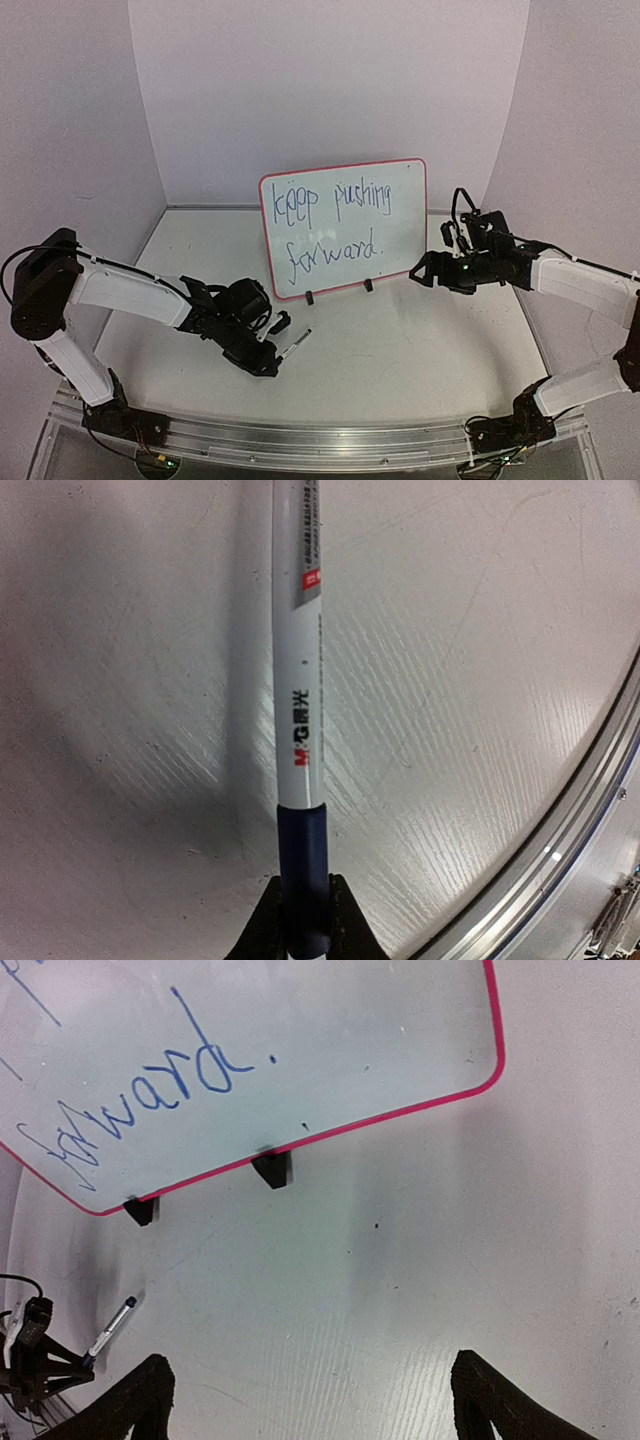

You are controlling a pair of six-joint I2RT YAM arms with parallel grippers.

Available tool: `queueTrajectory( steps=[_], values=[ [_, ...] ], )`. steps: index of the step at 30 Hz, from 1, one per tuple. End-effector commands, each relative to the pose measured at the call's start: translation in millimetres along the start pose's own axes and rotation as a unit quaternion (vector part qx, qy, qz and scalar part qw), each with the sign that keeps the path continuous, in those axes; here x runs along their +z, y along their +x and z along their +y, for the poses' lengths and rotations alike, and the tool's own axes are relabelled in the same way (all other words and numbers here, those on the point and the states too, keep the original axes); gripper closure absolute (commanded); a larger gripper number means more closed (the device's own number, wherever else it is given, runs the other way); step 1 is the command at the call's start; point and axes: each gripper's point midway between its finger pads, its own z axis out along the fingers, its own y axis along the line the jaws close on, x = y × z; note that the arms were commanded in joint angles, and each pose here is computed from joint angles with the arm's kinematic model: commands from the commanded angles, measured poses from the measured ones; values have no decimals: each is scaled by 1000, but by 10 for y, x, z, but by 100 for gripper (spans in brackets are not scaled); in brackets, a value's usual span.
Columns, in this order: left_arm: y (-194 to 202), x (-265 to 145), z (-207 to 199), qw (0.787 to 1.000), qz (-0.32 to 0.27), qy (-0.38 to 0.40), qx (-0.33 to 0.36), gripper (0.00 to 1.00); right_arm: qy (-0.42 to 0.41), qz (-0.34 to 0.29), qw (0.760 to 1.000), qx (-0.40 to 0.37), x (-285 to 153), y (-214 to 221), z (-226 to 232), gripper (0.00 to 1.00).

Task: Write a sentence on the whiteboard
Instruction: Put down the whiteboard marker at the center of the board, then reset both arms

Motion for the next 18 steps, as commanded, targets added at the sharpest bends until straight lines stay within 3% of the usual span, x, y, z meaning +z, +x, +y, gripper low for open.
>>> queueTrajectory(
  steps=[1, 5, 9, 13, 18],
  values=[
    [-253, -78, 59, 999, -39, -20, -13, 80, 59, -23, 998, 10, -40, -47, -273, 8],
    [-329, -151, 171, 997, -64, -19, -40, 52, 89, -31, 995, 16, -52, -52, -447, 8],
    [-392, -226, 282, 995, -81, -23, -53, 33, 114, -41, 993, 18, -89, -75, -607, 8],
    [-461, -338, 505, 992, -98, -34, -75, 21, 131, -44, 990, 23, -109, -110, -772, 8],
    [-583, -603, 965, 981, -142, -55, -122, 18, 157, -53, 986, 36, -131, -167, -1058, 7]
  ],
)
